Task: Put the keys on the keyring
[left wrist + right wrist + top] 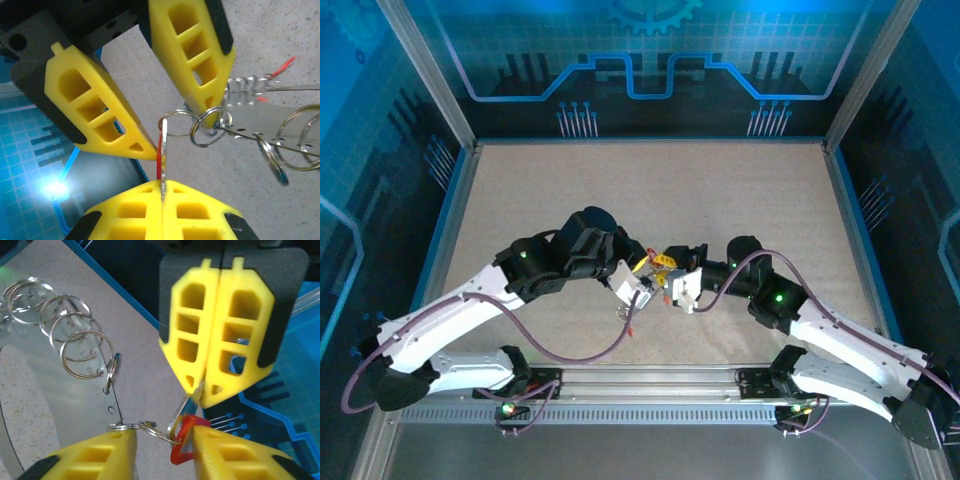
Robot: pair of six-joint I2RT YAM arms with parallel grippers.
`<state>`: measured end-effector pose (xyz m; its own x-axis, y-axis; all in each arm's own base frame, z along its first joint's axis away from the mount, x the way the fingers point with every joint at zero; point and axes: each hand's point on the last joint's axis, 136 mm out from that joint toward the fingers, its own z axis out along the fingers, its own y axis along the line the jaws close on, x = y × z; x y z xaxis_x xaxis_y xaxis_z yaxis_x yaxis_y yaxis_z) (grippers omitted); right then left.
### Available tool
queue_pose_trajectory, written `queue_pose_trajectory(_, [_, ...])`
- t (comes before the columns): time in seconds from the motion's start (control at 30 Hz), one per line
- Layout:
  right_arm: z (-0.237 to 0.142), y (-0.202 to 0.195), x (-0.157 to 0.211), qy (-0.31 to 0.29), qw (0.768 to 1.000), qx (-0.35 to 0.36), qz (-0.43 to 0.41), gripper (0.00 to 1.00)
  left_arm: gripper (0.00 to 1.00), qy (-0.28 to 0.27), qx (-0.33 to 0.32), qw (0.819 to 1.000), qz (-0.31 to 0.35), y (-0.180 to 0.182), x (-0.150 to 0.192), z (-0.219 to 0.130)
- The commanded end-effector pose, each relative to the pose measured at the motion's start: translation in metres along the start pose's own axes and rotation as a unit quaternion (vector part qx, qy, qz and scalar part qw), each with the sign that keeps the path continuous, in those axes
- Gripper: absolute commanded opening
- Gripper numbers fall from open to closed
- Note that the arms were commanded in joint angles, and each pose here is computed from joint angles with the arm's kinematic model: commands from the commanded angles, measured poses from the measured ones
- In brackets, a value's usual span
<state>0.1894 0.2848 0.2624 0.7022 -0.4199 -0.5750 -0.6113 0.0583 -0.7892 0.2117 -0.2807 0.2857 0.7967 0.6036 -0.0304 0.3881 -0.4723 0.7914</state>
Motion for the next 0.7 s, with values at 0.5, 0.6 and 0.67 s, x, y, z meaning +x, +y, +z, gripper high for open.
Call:
queue_pose_trajectory(0.5, [-0.014,-0.018,0.059,0.078,0.988,0.064,0.115,0.7,0.0,0.109,-0.054,0.973,0.196,0.087,0.04,-0.018])
queue_pose_trajectory(0.6, [-0.018,-0.013,0.069,0.092,0.984,0.068,0.138,0.74,0.0,0.129,-0.044,0.97,0.2,0.094,0.048,-0.014])
queue_pose_trajectory(0.67, [-0.021,-0.012,0.076,0.1,0.98,0.077,0.156,0.75,0.0,0.134,-0.039,0.968,0.208,0.097,0.05,-0.008])
